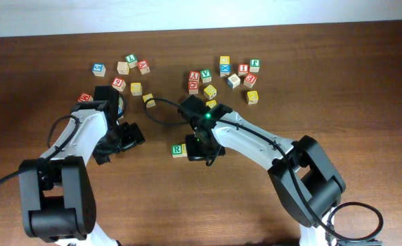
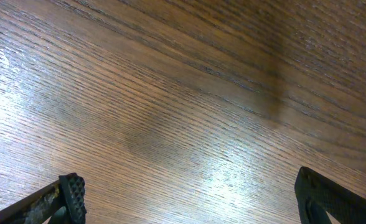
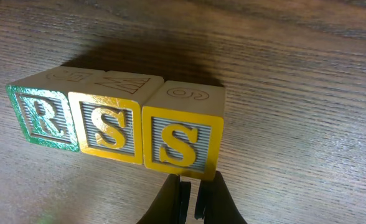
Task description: Spell out RSS
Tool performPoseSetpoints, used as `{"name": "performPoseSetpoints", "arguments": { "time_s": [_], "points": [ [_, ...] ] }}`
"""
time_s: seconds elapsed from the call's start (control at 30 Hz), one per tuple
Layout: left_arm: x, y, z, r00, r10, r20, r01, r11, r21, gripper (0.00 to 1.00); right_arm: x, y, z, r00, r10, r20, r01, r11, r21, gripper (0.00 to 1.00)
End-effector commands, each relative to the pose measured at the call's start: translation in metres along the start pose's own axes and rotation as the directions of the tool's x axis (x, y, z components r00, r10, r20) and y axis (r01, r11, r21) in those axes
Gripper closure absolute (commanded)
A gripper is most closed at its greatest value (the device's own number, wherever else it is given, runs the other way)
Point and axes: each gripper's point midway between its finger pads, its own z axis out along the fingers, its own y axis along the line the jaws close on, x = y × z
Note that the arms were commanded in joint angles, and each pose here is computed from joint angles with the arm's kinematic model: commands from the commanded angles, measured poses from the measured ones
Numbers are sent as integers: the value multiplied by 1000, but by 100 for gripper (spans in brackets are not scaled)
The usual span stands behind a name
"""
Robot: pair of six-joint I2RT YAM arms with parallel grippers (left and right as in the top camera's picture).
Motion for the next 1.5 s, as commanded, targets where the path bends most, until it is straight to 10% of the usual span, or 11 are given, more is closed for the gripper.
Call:
{"name": "performPoseSetpoints", "arguments": {
  "time_s": [0.0, 0.7, 1.0, 1.47],
  "points": [
    [-3, 2, 1, 1000, -15, 3, 15, 1000, -15, 0, 5, 3, 3, 1000, -5, -9, 5, 1000, -3, 96],
    [-2, 2, 2, 1000, -15, 0, 15, 1000, -15, 2, 5, 4, 0, 1000, -4, -11, 4, 1000, -6, 96],
    [8, 4, 2, 999, -8, -45, 7, 1000, -14, 43, -7, -10, -34, 1000, 15, 3, -15, 999, 30, 96],
    [10, 5, 2, 999, -8, -52, 7, 1000, -18, 39, -31, -39, -16, 998, 27, 53, -28, 1000, 11, 96]
  ]
}}
